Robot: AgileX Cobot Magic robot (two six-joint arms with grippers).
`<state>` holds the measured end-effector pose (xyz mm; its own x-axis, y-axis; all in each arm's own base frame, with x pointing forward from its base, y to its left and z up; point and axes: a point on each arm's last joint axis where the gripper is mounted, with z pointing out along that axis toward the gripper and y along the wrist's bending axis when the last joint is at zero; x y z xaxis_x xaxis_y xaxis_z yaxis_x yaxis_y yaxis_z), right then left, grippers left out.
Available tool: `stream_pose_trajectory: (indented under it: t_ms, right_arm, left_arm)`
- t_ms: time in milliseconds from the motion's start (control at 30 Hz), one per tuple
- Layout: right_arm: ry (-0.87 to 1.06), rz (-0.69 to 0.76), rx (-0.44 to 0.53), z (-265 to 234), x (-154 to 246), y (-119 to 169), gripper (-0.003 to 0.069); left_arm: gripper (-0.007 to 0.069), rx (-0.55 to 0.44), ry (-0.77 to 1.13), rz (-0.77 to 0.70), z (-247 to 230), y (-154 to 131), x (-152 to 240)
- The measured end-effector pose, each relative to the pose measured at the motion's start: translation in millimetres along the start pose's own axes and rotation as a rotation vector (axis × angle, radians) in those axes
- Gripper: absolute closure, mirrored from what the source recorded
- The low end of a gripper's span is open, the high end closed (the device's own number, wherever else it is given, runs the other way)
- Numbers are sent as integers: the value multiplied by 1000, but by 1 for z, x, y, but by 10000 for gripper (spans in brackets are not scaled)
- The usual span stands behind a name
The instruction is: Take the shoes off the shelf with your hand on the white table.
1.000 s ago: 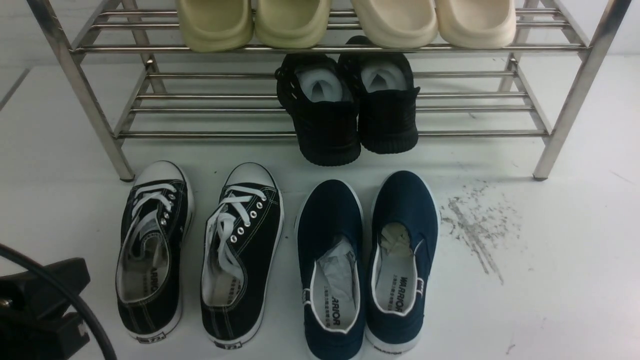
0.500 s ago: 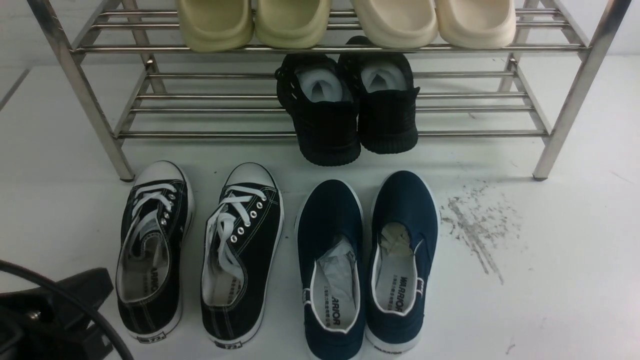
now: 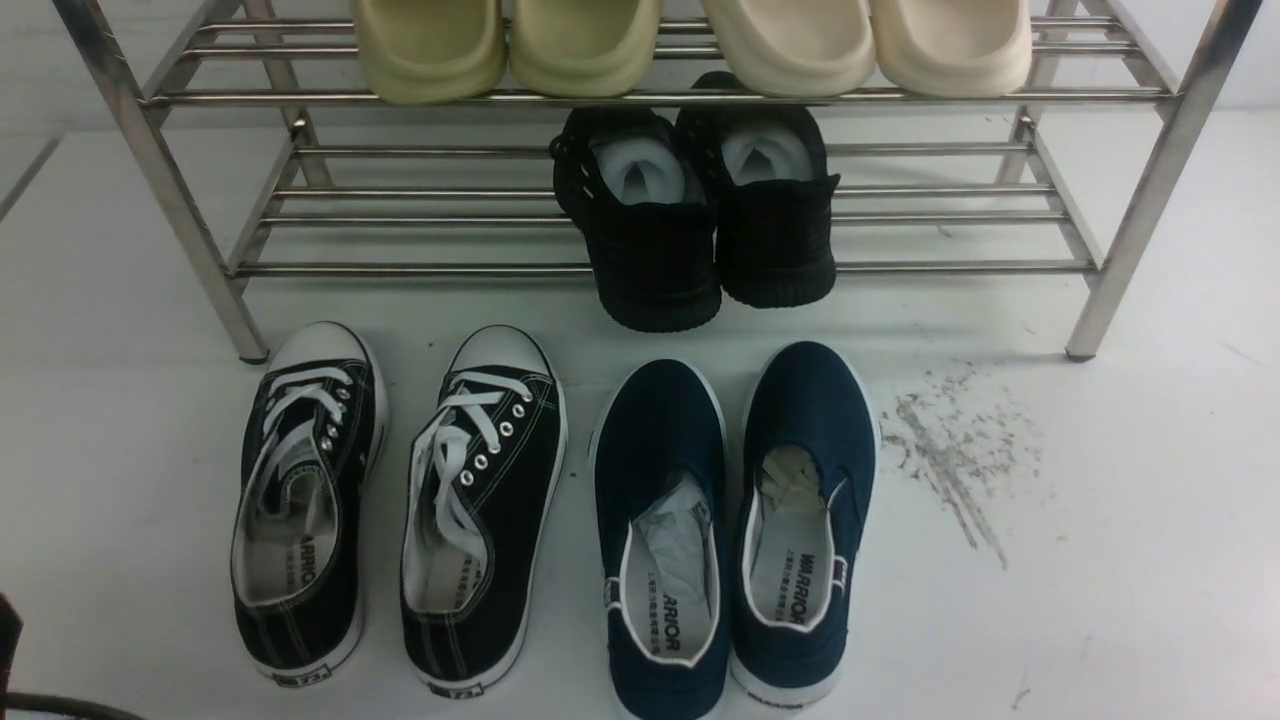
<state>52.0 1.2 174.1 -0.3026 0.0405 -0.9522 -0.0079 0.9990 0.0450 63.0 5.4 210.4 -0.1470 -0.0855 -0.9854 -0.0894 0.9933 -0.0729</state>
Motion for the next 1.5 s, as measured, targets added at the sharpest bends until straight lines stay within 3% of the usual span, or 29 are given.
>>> stream_pose_trajectory:
  t_ms: [167,333,1500]
  right_arm:
    - [0,0,0,0,0,0,419]
    - [0,4,0,0,0,0,419]
    - [0,4,0,0,0,0,419]
  left_arm:
    - [586,-38,27,48,-4,4,15]
    - [582,11,47,45,-4,3,30]
    - [548,16,126,50,-4,4,37]
